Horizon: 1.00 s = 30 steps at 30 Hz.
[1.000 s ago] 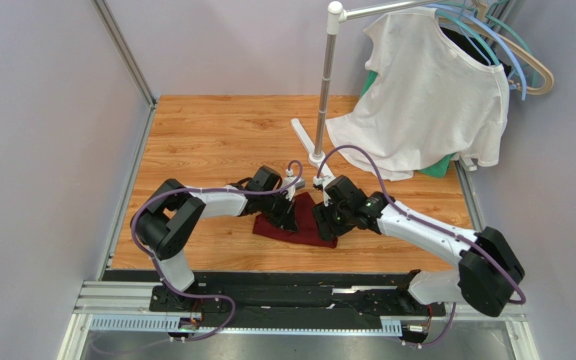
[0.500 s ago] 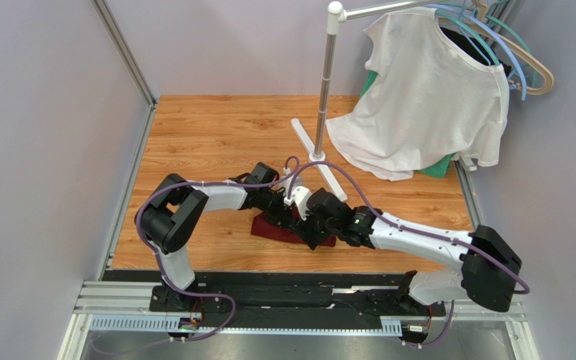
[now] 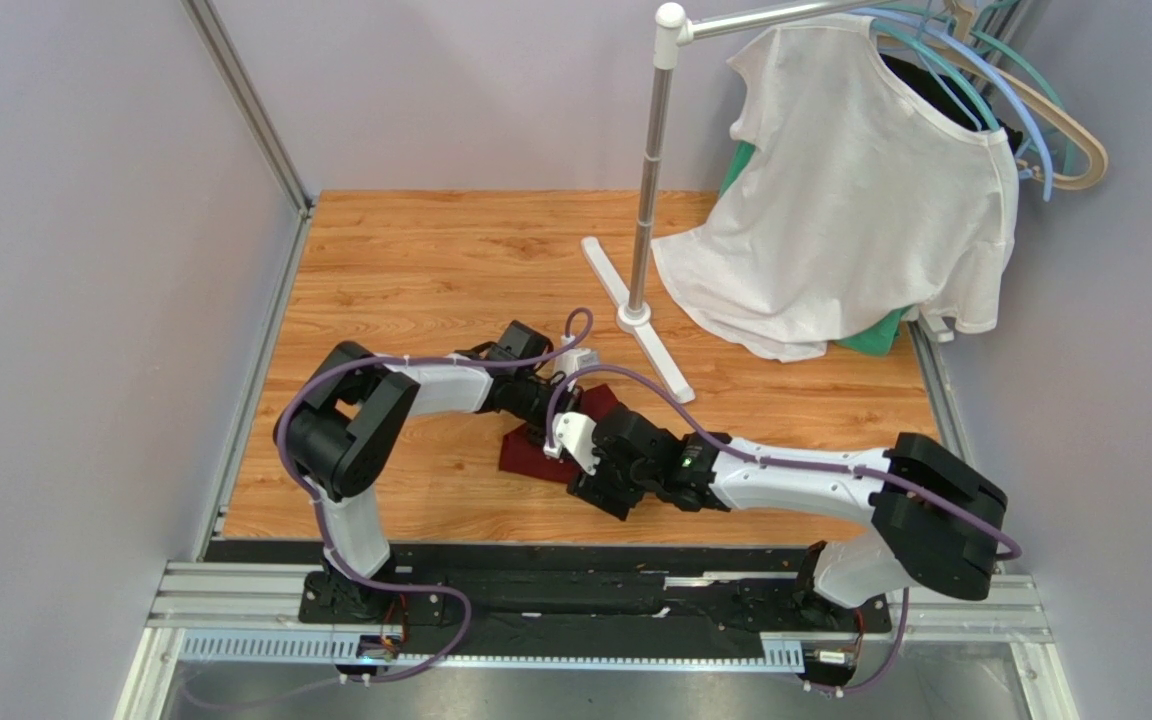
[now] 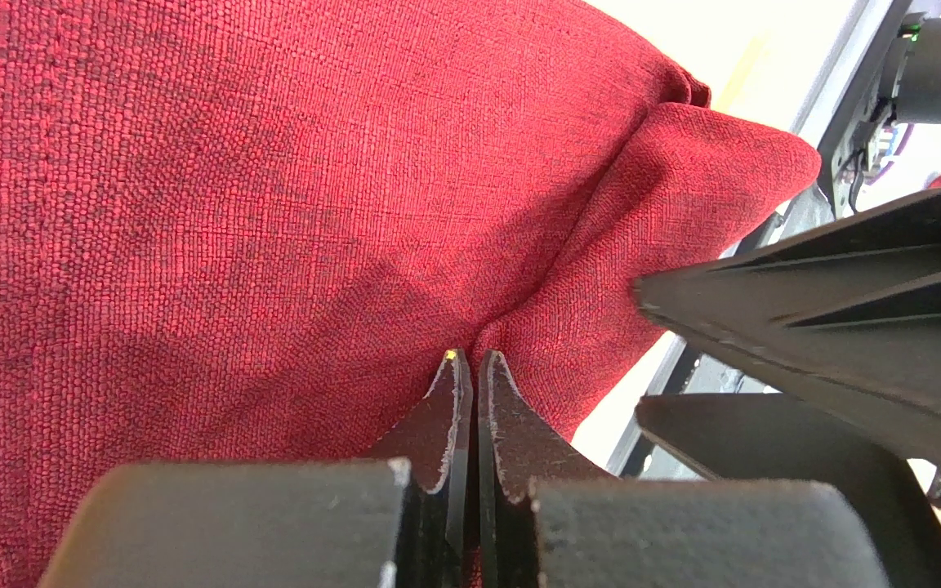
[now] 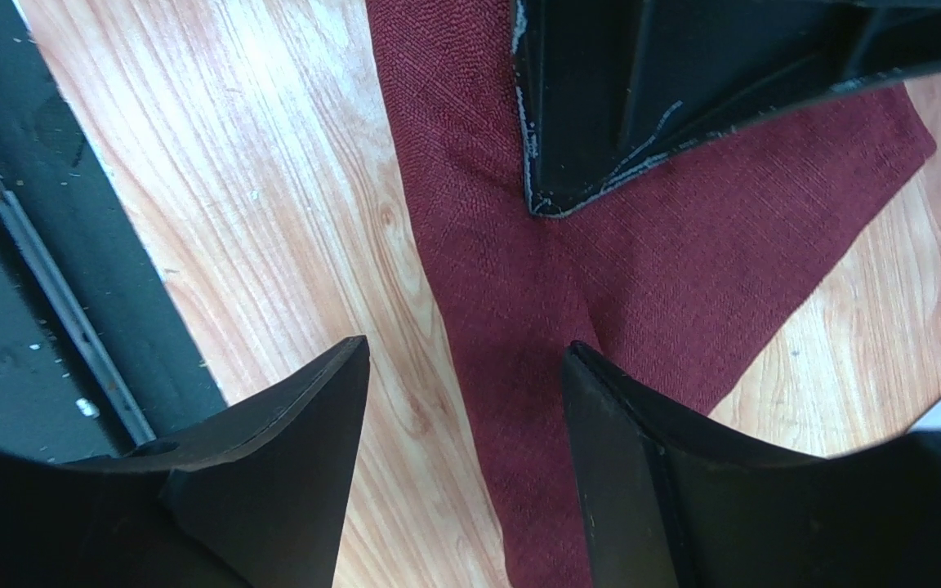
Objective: Fold the napkin, place the utensils inside, and roll it up
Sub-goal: Roll the napkin at the center of the board.
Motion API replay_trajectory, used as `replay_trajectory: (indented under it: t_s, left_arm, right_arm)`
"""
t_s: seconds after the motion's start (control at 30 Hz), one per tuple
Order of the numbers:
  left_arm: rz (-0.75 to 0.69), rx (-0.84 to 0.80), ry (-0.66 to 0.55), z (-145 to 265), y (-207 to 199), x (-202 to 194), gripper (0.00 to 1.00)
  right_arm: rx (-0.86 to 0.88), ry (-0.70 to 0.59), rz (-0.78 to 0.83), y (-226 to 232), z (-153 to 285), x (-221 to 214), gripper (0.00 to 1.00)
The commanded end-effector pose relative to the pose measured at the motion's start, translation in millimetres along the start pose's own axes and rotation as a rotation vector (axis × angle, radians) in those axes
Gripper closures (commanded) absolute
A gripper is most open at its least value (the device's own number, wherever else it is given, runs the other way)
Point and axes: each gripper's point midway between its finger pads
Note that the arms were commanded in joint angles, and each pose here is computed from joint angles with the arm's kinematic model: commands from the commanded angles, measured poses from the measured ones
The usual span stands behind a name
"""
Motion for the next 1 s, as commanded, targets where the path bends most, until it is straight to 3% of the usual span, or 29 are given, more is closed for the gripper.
replay_trajectory:
  t_s: [0.0, 0.37, 0.43, 0.47, 0.57, 0.63, 0.73, 0.77, 0.87, 0.97]
  left_arm:
    - [0.033, 0.091, 0.101, -2.1, 24.2, -30.9, 1.00]
    - [0.029, 0.086, 0.095, -0.8, 23.3, -29.1, 1.00]
    - [0.027, 0.084, 0.091, 0.0, 22.6, -28.1, 1.00]
    - [0.023, 0.084, 0.084, 0.4, 22.1, -26.4, 1.00]
    - [0.026, 0.092, 0.055, 4.5, 22.2, -20.1, 1.00]
    - [0.032, 0.093, 0.031, 7.8, 21.2, -16.6, 0.97]
    - [0.034, 0.111, -0.039, 19.4, 20.2, -0.5, 0.80]
    - [0.033, 0.130, -0.065, 25.4, 20.2, 6.3, 0.67]
    - [0.068, 0.193, -0.115, 39.8, 28.2, 17.5, 0.49]
    - [0.121, 0.256, -0.174, 59.0, 40.6, 26.5, 0.41]
  right_arm:
    - [-0.020, -0.041, 0.057, -3.6, -9.9, 9.0, 0.37]
    - [-0.037, 0.047, 0.078, -8.4, -30.4, -7.3, 0.41]
    - [-0.024, 0.086, 0.068, -7.0, -33.4, -13.8, 0.49]
    - [-0.010, 0.084, 0.059, -5.6, -33.9, -9.8, 0.59]
    - [0.008, 0.123, 0.038, -2.5, -35.5, -14.0, 0.75]
    - [0.046, 0.169, 0.024, 4.7, -35.9, -22.2, 0.80]
    - [0.056, 0.205, 0.018, 6.6, -34.5, -26.1, 0.87]
    - [0.059, 0.210, 0.013, 7.4, -33.8, -26.5, 0.89]
    - [0.070, 0.216, 0.000, 9.4, -31.1, -26.6, 0.92]
    - [0.085, 0.222, -0.009, 12.8, -30.2, -23.1, 0.94]
Point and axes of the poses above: each gripper's point midway between its finger pads, its own z axis back along the fingers, its own y axis along the line the jaws close on, x = y × z, and after that the axes turned 8 degrees about -z, right-handed
